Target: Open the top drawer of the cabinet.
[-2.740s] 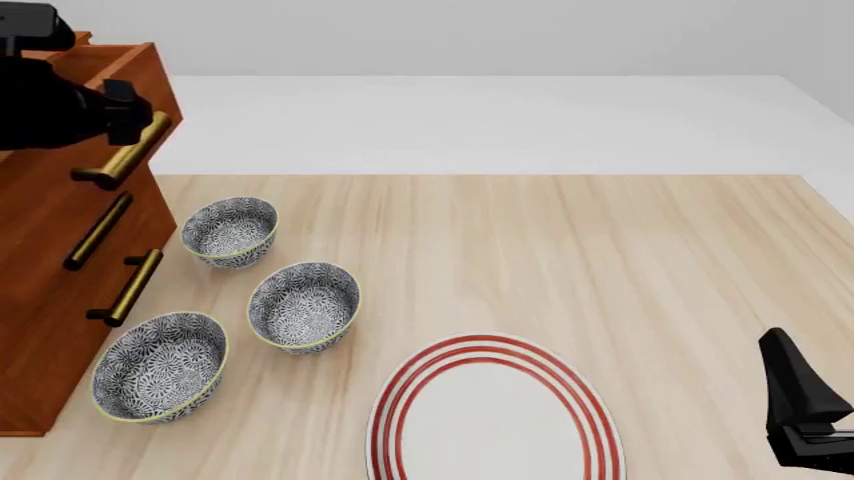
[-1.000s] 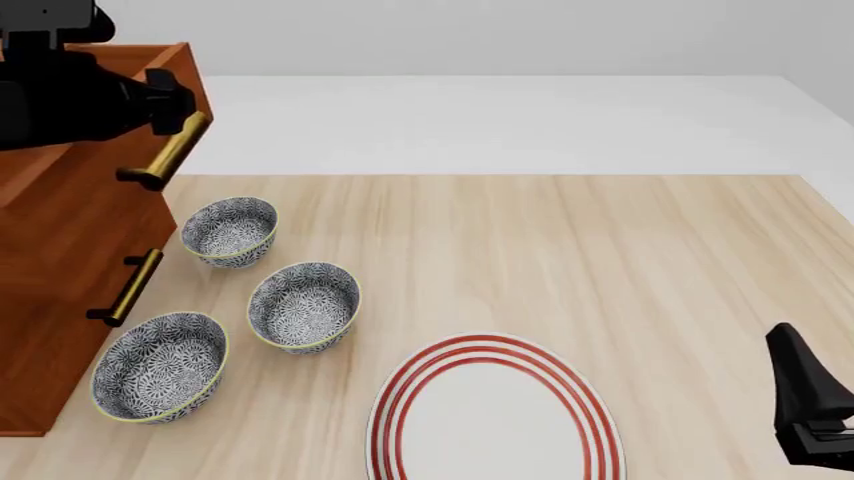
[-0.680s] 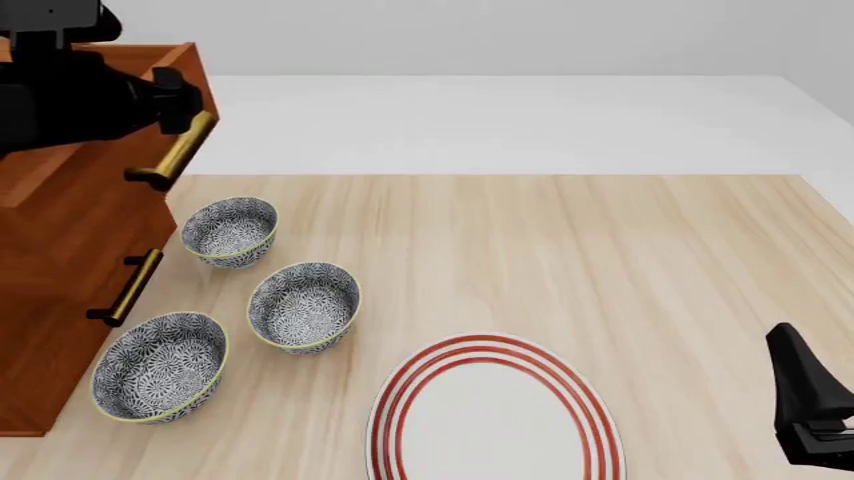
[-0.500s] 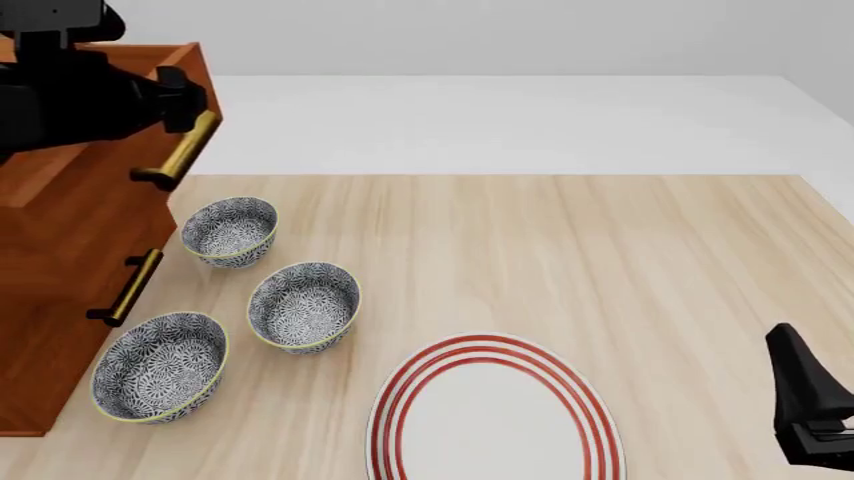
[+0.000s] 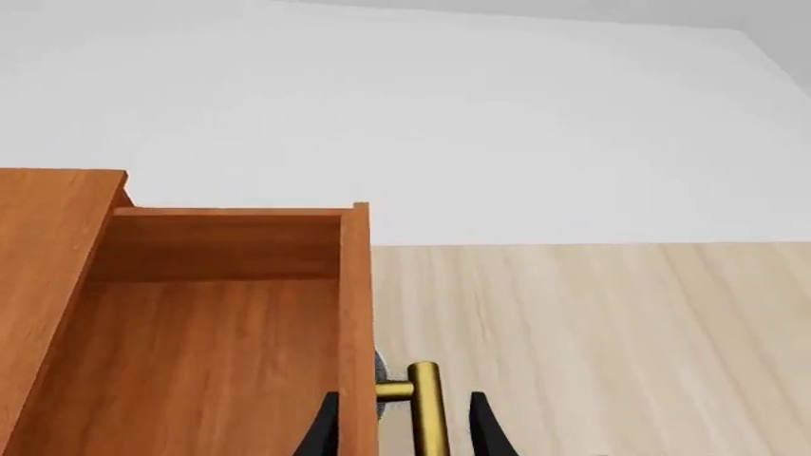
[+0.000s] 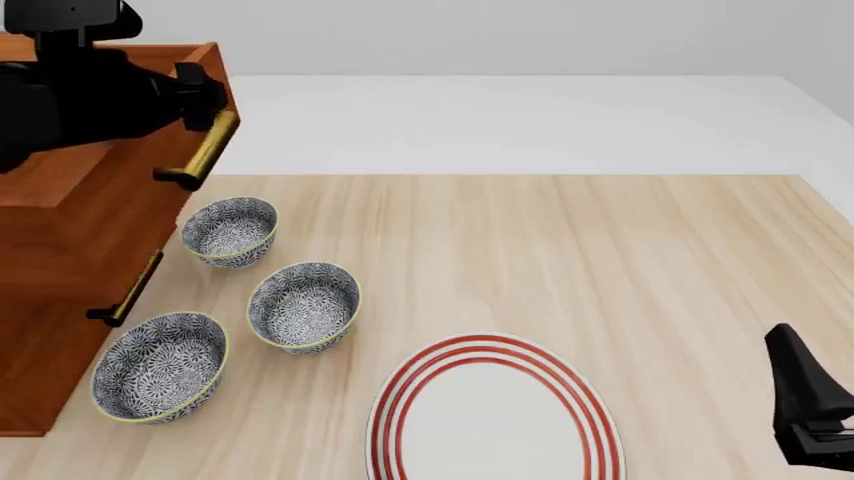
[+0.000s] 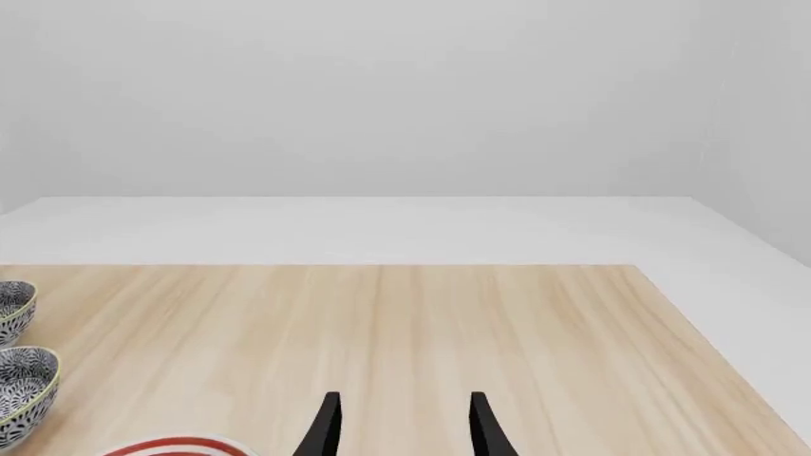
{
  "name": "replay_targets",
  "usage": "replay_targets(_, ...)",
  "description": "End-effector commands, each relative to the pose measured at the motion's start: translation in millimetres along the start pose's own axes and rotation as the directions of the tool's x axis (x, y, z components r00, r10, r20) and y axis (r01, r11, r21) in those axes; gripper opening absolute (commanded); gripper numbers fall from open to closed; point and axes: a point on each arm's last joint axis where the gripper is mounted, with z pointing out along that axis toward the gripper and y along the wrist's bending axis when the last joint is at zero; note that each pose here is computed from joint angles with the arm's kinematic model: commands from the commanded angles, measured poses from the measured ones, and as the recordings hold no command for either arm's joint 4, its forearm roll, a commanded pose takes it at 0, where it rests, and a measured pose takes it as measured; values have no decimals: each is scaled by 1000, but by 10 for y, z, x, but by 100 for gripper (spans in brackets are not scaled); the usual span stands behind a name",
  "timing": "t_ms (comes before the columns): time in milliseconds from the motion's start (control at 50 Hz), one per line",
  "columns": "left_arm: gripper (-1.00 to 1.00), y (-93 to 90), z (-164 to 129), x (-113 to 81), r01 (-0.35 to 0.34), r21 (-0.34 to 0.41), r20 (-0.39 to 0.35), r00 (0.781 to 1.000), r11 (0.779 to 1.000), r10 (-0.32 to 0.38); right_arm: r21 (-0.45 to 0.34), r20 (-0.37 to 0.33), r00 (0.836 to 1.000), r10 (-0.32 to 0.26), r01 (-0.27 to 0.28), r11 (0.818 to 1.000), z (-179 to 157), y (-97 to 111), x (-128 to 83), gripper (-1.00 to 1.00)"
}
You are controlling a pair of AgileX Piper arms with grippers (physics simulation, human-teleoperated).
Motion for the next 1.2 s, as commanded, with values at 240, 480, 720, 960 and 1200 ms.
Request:
replay_targets(240, 100, -158, 744, 1059, -164, 96, -363, 913, 982, 188, 0, 0, 1000, 0, 0, 1000, 0, 0, 1, 100)
replay_targets(480, 100, -186, 766, 1030, -178, 107, -366, 908, 978, 205, 0, 0, 1000, 0, 0, 1000, 0, 0, 1, 100)
replay_targets(720, 100, -275, 785, 1051, -193, 133, -369, 901, 972, 229, 0, 0, 1000, 0, 0, 1000, 0, 0, 1, 100)
replay_targets(960, 100, -368, 800, 1093, -194, 156, -371, 897, 969, 240, 0, 0, 1000, 0, 0, 1000, 0, 0, 1, 100)
replay_targets(1200, 100, -439, 775, 1134, -188, 171, -373, 896, 967, 240, 0, 0, 1000, 0, 0, 1000, 0, 0, 1, 100)
